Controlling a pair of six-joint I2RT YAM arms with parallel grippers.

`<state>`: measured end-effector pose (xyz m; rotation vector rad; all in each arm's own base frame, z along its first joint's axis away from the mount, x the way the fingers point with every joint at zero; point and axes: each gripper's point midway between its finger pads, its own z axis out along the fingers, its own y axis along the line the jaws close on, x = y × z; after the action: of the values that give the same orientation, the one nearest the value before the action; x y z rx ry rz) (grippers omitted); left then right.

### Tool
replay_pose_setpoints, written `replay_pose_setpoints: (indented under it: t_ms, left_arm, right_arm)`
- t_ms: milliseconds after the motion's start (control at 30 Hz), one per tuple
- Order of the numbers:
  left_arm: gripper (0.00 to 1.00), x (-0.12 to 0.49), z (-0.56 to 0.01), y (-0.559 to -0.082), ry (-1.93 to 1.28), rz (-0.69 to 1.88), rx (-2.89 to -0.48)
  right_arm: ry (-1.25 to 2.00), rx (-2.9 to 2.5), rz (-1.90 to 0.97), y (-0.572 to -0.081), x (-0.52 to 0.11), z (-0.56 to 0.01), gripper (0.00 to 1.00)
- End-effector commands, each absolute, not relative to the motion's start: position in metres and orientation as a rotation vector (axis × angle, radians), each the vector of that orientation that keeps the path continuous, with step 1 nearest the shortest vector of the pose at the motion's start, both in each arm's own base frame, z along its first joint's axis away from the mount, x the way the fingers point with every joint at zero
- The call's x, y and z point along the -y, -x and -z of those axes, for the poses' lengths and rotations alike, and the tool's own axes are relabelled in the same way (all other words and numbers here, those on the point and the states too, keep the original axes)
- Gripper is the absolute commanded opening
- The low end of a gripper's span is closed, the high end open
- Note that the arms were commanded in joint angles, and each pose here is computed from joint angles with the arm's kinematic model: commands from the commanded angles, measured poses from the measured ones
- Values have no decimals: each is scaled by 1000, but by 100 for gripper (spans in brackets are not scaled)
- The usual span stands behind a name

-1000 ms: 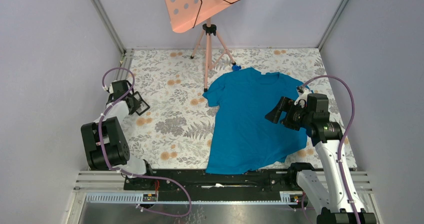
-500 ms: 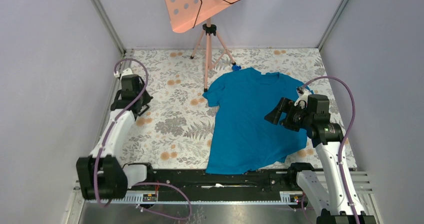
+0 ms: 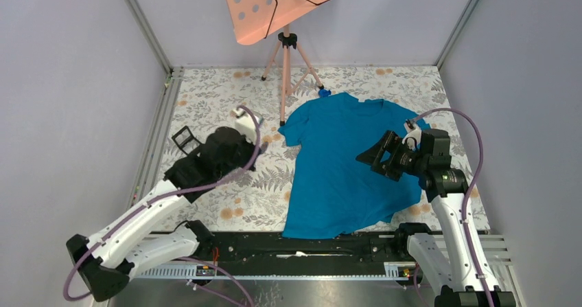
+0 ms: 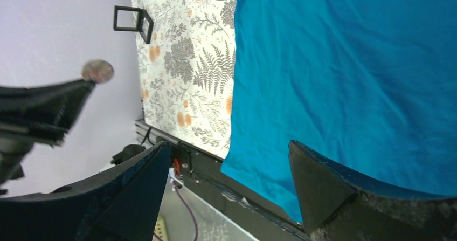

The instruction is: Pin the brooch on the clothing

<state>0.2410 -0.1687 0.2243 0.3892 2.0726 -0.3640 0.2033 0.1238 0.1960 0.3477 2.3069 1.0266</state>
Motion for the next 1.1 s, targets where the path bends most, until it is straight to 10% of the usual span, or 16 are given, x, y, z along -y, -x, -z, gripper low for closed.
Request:
replay_pose_setpoints:
  t_ms: [0, 333, 1067]
  left_arm:
    - [0, 214, -242, -215, -760, 384, -1914]
    - [0, 317, -246, -174, -1231, 328, -1606]
    - [0, 345, -226, -158, -1264, 406, -1566]
  right_arm:
    - [-421, -2256, -1162, -203, -137, -210, 86]
    - [-473, -2251, -1292, -191, -171, -223, 81]
    - [-587, -2189, -1409, -194, -210, -221, 75]
